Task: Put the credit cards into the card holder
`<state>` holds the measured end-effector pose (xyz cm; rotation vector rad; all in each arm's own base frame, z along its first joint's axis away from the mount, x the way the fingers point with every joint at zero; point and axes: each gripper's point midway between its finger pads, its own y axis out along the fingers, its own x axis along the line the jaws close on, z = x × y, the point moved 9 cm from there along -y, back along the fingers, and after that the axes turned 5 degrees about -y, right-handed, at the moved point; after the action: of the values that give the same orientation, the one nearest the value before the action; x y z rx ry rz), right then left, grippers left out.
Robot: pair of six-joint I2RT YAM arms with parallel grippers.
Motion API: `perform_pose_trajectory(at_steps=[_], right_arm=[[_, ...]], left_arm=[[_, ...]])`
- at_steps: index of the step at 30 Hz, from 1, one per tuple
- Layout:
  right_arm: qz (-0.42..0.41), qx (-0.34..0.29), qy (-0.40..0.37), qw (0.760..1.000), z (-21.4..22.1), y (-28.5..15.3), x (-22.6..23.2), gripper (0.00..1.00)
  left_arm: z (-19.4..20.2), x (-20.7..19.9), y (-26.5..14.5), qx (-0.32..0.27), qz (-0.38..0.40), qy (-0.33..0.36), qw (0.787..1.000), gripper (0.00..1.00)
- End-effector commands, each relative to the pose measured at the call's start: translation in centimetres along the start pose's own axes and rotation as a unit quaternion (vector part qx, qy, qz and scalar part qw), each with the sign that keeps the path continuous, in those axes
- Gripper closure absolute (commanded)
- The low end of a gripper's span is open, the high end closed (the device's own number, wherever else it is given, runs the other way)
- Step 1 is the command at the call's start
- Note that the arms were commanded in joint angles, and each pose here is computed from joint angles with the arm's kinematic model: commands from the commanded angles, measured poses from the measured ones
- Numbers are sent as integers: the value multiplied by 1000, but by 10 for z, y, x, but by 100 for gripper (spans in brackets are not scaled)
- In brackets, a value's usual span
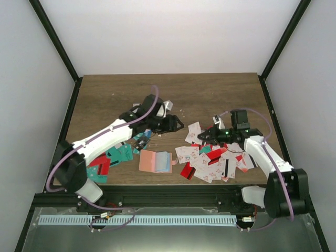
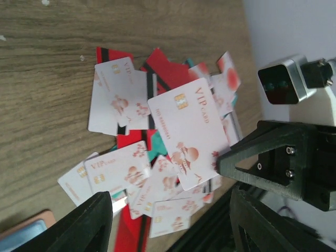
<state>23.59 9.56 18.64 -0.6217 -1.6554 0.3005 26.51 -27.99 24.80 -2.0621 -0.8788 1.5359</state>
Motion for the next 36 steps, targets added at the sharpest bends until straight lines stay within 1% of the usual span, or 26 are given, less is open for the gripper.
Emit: perform_pose_trajectory(at_steps=[1, 4, 9, 12, 14, 20, 24, 25, 27, 29, 30, 31, 32, 34, 35, 36], right_arm=[[-120, -30, -36, 992, -8, -24, 52, 99], [-170, -47, -65, 982, -9, -37, 77, 99], [-218, -64, -105, 968, -11, -54, 109, 99], [-236, -65, -123, 962, -10, -59, 123, 99], [-245, -64, -133, 958, -9, -61, 129, 99], [-268, -63, -152, 949, -3, -64, 143, 99], [-276, -60, -161, 946, 1, -64, 148, 99], [-278, -58, -163, 945, 3, -63, 149, 99], [-279, -55, -164, 945, 4, -62, 150, 99], [-279, -54, -164, 945, 6, -61, 151, 99], [-278, -54, -164, 945, 6, -61, 151, 99], [-276, -54, -163, 946, 6, -60, 150, 98], [-269, -52, -154, 949, 6, -58, 148, 89], [-247, -53, -141, 957, 6, -54, 142, 65], [-234, -52, -137, 961, 6, -52, 138, 56], [-221, -50, -135, 965, 6, -49, 136, 50]], left_arm=[[-4, -16, -31, -33, 122, -44, 991, 35], [-4, -25, -47, -46, 183, -43, 981, 32], [-6, -45, -64, -50, 269, -26, 962, 31], [-7, -54, -69, -52, 308, -20, 950, 32], [-8, -57, -72, -54, 319, -18, 946, 35], [-8, -60, -77, -66, 325, -16, 943, 49], [-7, -61, -78, -67, 331, -15, 941, 60], [-7, -62, -78, -67, 333, -15, 940, 64], [-7, -64, -79, -68, 337, -13, 939, 76], [-7, -65, -79, -66, 339, -12, 938, 91], [-7, -65, -79, -66, 339, -12, 938, 95], [-7, -65, -79, -65, 338, -12, 939, 96], [-6, -63, -80, -67, 330, -12, 942, 96], [-4, -56, -83, -77, 288, -16, 955, 96], [0, -46, -82, -73, 246, -28, 966, 96], [3, -36, -84, -77, 210, -33, 974, 96]])
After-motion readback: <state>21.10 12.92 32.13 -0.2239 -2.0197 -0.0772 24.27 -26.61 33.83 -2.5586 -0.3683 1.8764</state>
